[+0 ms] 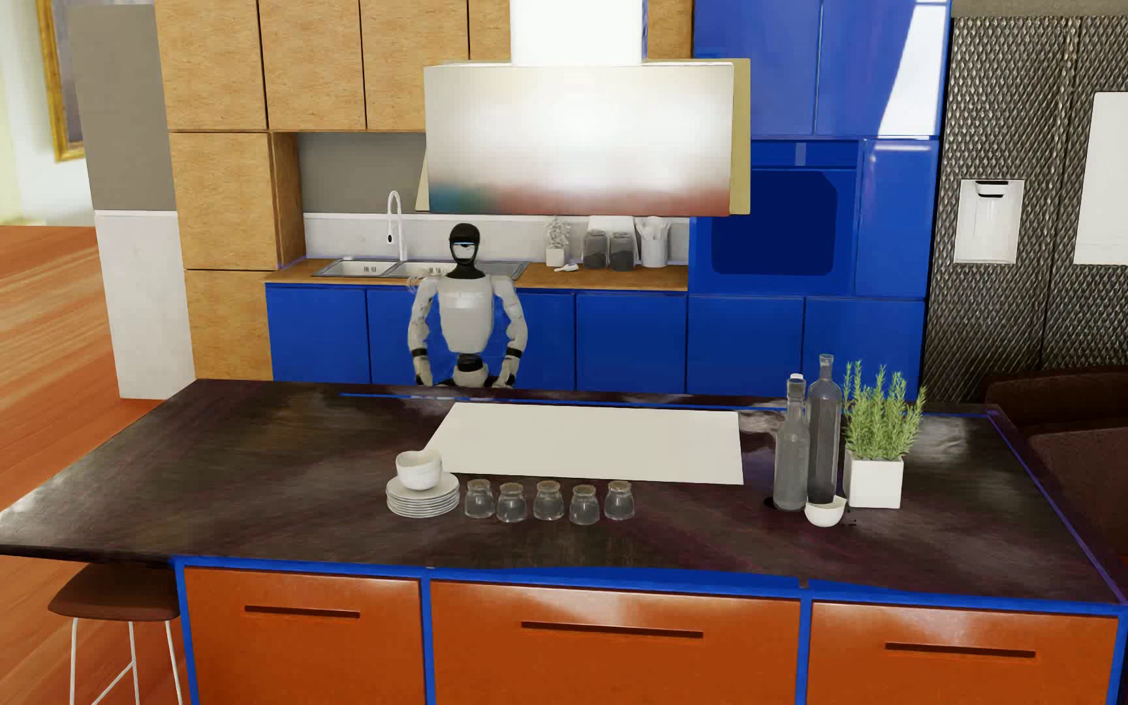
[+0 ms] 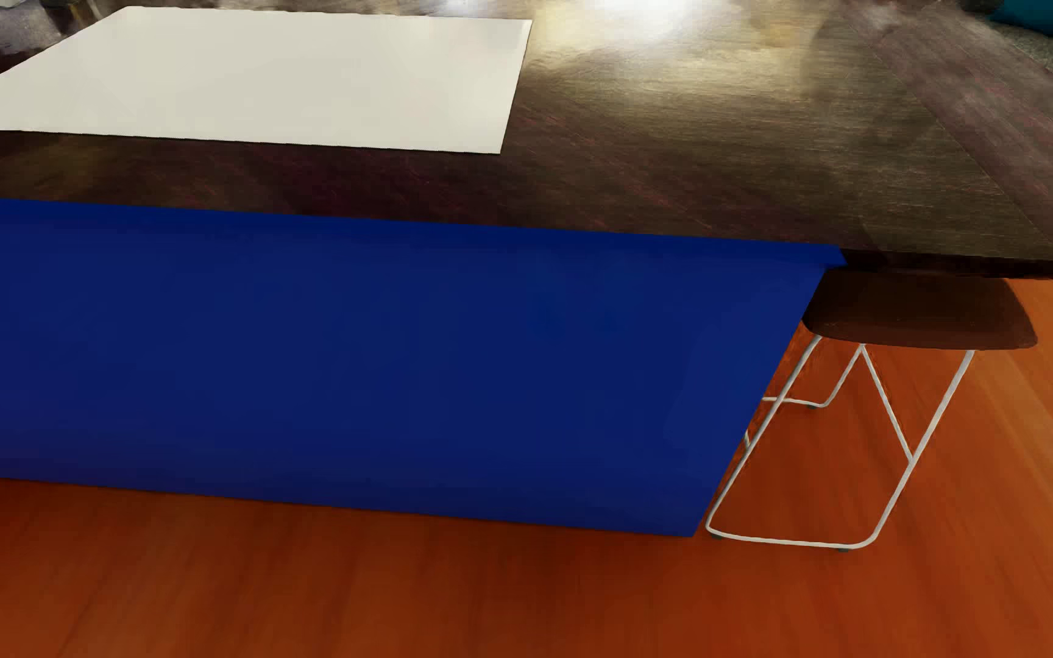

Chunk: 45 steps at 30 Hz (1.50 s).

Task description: Reach out

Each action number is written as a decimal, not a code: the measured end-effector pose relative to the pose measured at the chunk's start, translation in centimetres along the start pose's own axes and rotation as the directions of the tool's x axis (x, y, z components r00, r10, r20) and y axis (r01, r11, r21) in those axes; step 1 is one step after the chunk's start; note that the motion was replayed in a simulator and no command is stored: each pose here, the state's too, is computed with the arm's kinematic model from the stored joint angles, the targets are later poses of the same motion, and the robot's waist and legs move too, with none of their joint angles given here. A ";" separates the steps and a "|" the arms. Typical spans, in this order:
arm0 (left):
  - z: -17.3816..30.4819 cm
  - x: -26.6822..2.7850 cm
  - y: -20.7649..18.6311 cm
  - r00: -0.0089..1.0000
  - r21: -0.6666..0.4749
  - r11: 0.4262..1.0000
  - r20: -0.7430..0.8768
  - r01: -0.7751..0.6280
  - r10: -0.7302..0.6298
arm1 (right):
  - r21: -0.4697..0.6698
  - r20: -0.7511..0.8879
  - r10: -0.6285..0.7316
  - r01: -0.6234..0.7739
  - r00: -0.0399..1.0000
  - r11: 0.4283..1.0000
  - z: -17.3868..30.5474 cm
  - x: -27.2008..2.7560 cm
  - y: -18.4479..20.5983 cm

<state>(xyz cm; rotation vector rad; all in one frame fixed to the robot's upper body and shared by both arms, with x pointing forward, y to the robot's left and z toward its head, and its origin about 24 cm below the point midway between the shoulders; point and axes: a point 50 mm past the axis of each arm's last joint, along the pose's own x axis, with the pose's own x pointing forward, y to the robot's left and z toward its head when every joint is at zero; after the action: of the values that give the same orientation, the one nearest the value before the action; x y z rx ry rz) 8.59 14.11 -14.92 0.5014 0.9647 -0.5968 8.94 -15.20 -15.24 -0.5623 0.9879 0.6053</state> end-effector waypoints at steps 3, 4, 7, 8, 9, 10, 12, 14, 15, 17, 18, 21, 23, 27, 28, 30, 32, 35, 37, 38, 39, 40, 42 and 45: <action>-0.7 0.0 0.1 1.000 0.009 1.000 -0.028 0.001 -0.001 | -0.029 0.007 0.005 -0.005 1.000 1.000 0.6 0.3 -0.2; -1.0 -0.1 0.0 0.999 0.013 1.000 -0.040 0.006 -0.005 | -0.031 0.021 0.003 -0.003 1.000 1.000 1.0 0.4 -0.3; -2.0 -0.2 -0.2 0.996 0.062 0.998 -0.084 0.031 -0.026 | -0.156 0.022 0.060 -0.055 0.998 0.986 1.7 0.8 0.4; -1.9 0.0 -0.1 0.995 0.100 0.994 -0.091 0.044 -0.035 | -0.252 -0.014 0.050 -0.052 0.999 0.966 1.9 1.4 -0.8; -1.5 0.2 0.0 0.995 0.140 0.988 -0.086 0.057 -0.045 | -0.300 -0.016 -0.027 0.021 1.000 0.954 3.3 2.0 -4.0; -0.9 0.4 0.2 0.996 0.178 0.982 -0.073 0.064 -0.051 | -0.286 0.061 -0.137 0.149 0.989 0.947 6.8 2.0 -8.4; -0.3 0.5 1.0 0.998 0.221 0.974 -0.053 0.056 -0.045 | -0.233 0.294 -0.337 0.409 0.895 0.882 16.4 -0.4 -17.0; -0.2 0.1 3.1 0.999 0.218 0.976 -0.038 0.000 0.009 | -0.096 0.485 -0.508 0.620 0.712 0.778 26.2 -6.5 -24.2; 0.0 0.1 4.1 0.999 0.218 0.976 -0.031 -0.025 0.032 | -0.031 0.555 -0.569 0.699 0.607 0.715 29.6 -10.5 -27.0; 0.0 -0.1 5.6 0.997 0.219 0.974 -0.033 -0.065 0.074 | 0.085 0.635 -0.652 0.802 0.413 0.591 34.0 -18.3 -30.8; -0.1 -0.2 6.3 0.995 0.215 0.973 -0.036 -0.085 0.094 | 0.117 0.654 -0.678 0.841 0.335 0.529 35.2 -21.7 -32.1; -1.1 -0.9 7.8 0.989 0.231 0.967 -0.070 -0.111 0.130 | 0.116 0.685 -0.701 0.920 0.199 0.375 37.2 -28.2 -33.5; -1.8 -1.0 7.8 0.987 0.258 0.961 -0.097 -0.096 0.125 | 0.124 0.706 -0.692 0.935 0.152 0.332 38.4 -30.3 -33.2; -2.7 -1.0 7.5 0.983 0.273 0.959 -0.142 -0.074 0.117 | 0.015 0.678 -0.690 0.934 0.253 0.357 37.9 -26.7 -32.7; -2.7 -1.0 7.5 0.983 0.272 0.960 -0.142 -0.073 0.115 | 0.000 0.674 -0.690 0.935 0.262 0.356 38.0 -26.5 -32.6; -2.5 -0.9 7.2 0.986 0.262 0.962 -0.128 -0.073 0.109 | 0.010 0.688 -0.680 0.934 0.253 0.358 38.5 -26.8 -32.3; -2.1 -0.9 7.0 0.988 0.256 0.964 -0.111 -0.072 0.103 | 0.017 0.695 -0.674 0.932 0.250 0.363 38.8 -26.9 -32.0; -1.9 -0.8 6.9 0.989 0.249 0.966 -0.102 -0.075 0.103 | 0.033 0.700 -0.672 0.929 0.241 0.368 39.0 -27.1 -32.0; -1.8 -0.8 6.9 0.989 0.245 0.966 -0.101 -0.078 0.105 | 0.040 0.698 -0.676 0.930 0.237 0.367 38.9 -27.3 -32.1; -1.8 -0.8 7.0 0.989 0.246 0.966 -0.101 -0.079 0.106 | 0.037 0.695 -0.679 0.930 0.238 0.364 38.8 -27.3 -32.2; -1.9 -0.8 7.0 0.989 0.248 0.965 -0.102 -0.079 0.107 | 0.029 0.692 -0.680 0.932 0.242 0.361 38.7 -27.2 -32.3; -1.9 -0.9 7.1 0.989 0.248 0.965 -0.103 -0.080 0.109 | 0.024 0.691 -0.681 0.933 0.244 0.360 38.6 -27.1 -32.3; -2.1 -0.9 7.2 0.988 0.251 0.965 -0.110 -0.082 0.112 | 0.004 0.686 -0.681 0.934 0.257 0.357 38.5 -26.6 -32.3; -2.3 -1.0 7.5 0.985 0.252 0.964 -0.120 -0.087 0.120 | 0.008 0.688 -0.678 0.933 0.256 0.361 38.6 -26.6 -32.2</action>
<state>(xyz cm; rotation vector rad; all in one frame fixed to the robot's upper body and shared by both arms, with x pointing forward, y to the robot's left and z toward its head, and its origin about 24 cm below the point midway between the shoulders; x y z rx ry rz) 11.75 21.35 -14.19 0.8181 0.9899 -0.5966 42.84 -17.24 30.36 -1.0983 -0.1898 -0.0618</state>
